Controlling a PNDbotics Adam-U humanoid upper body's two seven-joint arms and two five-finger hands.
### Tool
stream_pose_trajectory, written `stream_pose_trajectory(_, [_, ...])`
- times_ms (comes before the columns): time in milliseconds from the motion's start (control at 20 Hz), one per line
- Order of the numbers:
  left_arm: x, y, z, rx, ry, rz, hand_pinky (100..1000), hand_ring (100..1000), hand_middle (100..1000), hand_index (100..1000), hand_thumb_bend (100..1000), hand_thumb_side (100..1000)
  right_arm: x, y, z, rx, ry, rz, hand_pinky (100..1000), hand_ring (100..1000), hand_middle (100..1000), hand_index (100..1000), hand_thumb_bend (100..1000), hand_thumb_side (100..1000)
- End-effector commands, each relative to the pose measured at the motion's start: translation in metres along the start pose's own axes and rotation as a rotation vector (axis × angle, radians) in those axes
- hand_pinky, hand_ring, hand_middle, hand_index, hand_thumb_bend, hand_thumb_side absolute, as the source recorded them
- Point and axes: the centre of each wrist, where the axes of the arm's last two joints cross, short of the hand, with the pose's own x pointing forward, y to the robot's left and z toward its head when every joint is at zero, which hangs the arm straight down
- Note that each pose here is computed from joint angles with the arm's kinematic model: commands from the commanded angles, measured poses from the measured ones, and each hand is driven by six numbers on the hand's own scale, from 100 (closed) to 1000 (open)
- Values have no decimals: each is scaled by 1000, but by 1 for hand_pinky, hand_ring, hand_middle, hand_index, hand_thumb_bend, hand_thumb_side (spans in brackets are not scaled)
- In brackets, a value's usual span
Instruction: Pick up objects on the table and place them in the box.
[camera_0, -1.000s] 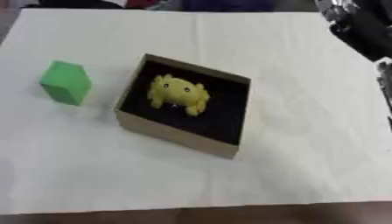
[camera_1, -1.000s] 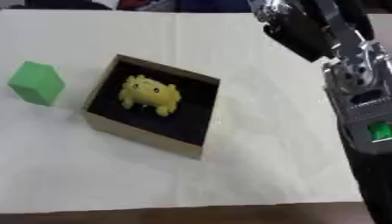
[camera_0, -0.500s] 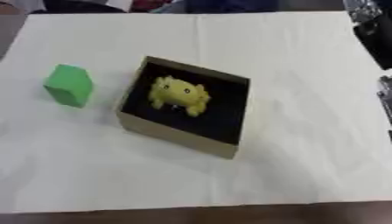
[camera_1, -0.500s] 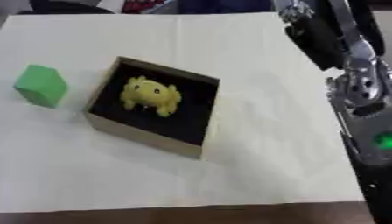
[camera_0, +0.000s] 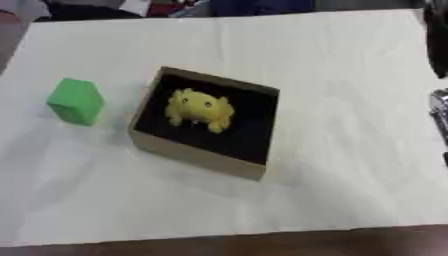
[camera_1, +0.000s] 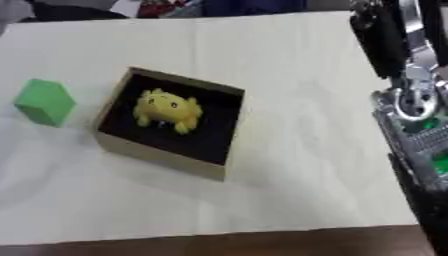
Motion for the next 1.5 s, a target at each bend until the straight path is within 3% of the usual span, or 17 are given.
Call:
stream_pose_trajectory(50, [-6,4,-10,-104,-107,-100,623,773,788,927,596,955,6,-7,-6,-3,-29,-24,962,859,656,934,100,896])
stream_pose_trajectory(500, [-60,12,-30,-425,-294,-397,710,825,816,950,754,844,8,-16,-11,10,-27,-147,964,858,655,933,100,897])
stream_pose_trajectory(600, [-60,15,-42,-566,-310,-453,720,832,819,954,783,807,8,-20,-12,15,-22,-190,965,859,655,933,100,898])
stream_pose_trajectory(700, [-46,27,-61,-740,-291,-478,727,837,822,958,802,772,8,-23,-12,19,-18,-219,966,859,655,933,100,899])
stream_pose_trajectory(900, [-26,43,-79,-917,-247,-459,732,843,830,967,701,700,7,-25,-12,28,-11,-236,968,858,652,934,100,905])
stream_pose_trajectory(950, [-24,44,-82,-943,-238,-454,739,849,840,976,635,682,7,-25,-12,31,-10,-238,969,857,650,934,100,906])
stream_pose_trajectory(1250, [-21,44,-95,-1052,-214,-422,768,865,850,983,473,643,6,-24,-12,37,1,-239,970,857,648,933,100,911])
stream_pose_trajectory(1500, [-20,38,-105,-1128,-214,-406,773,869,859,987,403,602,6,-22,-11,45,7,-243,972,857,647,934,100,916])
